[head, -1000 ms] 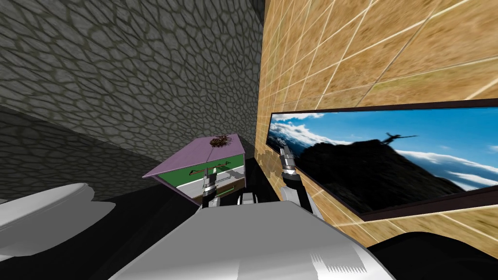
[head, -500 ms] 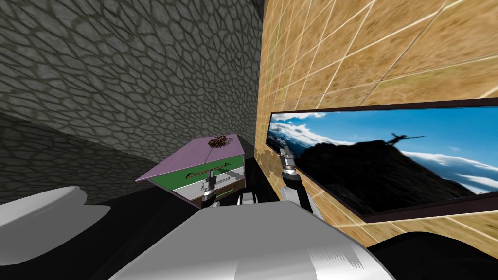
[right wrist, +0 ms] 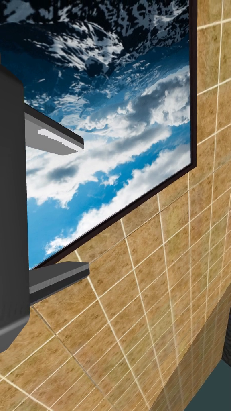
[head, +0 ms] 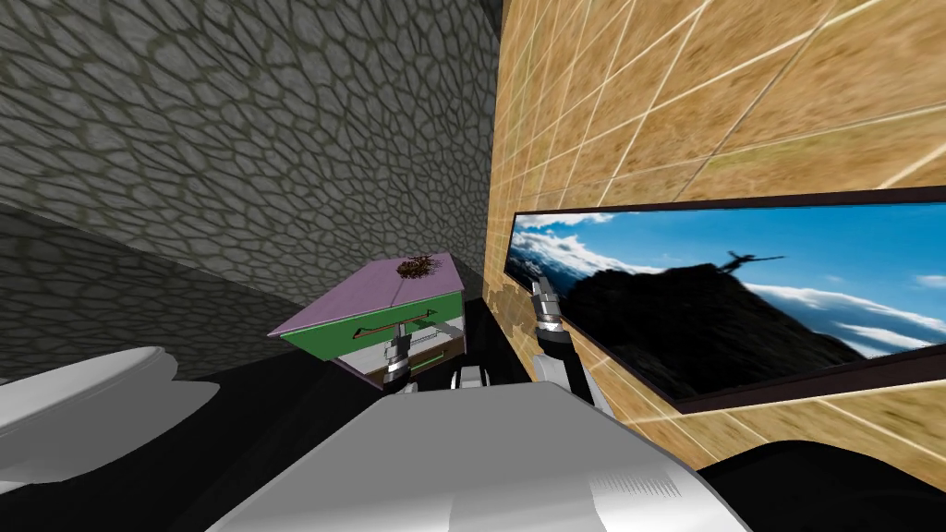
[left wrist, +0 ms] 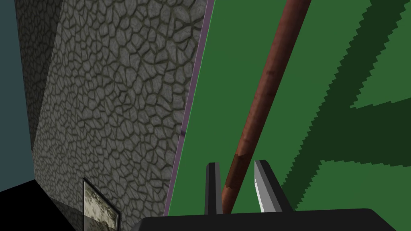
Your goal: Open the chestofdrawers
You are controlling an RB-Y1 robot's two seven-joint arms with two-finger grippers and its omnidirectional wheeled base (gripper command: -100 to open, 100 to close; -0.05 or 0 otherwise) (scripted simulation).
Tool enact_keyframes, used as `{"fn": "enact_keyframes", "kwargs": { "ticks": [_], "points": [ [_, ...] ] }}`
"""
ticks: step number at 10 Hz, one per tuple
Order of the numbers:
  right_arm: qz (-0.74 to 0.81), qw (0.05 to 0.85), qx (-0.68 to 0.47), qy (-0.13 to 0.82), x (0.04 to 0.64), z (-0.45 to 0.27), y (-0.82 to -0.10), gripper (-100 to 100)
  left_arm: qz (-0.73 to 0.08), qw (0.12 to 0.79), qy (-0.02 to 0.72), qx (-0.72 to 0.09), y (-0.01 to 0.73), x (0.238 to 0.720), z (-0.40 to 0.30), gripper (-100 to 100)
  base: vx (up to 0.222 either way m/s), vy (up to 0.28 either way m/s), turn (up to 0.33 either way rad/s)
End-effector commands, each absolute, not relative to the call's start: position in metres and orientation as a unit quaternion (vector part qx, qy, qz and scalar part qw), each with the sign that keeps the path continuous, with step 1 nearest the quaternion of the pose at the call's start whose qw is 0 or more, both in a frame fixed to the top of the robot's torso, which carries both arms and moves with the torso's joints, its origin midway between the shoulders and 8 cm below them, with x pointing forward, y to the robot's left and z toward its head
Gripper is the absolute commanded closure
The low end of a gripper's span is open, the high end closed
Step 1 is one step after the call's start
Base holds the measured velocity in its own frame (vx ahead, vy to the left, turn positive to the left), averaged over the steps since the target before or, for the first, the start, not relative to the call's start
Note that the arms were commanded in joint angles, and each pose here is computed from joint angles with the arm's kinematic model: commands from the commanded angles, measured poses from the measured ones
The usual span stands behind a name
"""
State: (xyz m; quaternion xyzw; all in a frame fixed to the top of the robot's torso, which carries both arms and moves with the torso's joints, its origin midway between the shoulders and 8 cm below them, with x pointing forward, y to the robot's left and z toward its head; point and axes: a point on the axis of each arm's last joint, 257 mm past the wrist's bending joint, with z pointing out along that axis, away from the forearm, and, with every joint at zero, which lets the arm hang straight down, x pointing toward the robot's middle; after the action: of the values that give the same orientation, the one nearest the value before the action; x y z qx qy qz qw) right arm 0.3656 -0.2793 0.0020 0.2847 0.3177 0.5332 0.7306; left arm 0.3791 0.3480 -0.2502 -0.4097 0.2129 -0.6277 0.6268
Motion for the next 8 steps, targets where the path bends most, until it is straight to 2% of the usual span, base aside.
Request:
{"fn": "enact_keyframes", "kwargs": {
  "ticks": [1, 3, 8],
  "points": [
    [0.533, 0.731, 0.285, 0.318, 0.366, 0.002, -0.279, 0, -0.629, 0.624, 0.216, -0.41, 0.351, 0.397, -0.242, 100, -0.188, -0.076, 0.043],
    [0.533, 0.731, 0.285, 0.318, 0.366, 0.002, -0.279, 0, -0.631, 0.622, 0.218, -0.409, 0.352, 0.41, -0.234, 100, -0.192, -0.056, 0.048],
    [0.533, 0.731, 0.285, 0.318, 0.366, 0.002, -0.279, 0, -0.632, 0.62, 0.207, -0.416, 0.361, 0.389, -0.24, 100, -0.048, -0.032, -0.054]
  ]
}}
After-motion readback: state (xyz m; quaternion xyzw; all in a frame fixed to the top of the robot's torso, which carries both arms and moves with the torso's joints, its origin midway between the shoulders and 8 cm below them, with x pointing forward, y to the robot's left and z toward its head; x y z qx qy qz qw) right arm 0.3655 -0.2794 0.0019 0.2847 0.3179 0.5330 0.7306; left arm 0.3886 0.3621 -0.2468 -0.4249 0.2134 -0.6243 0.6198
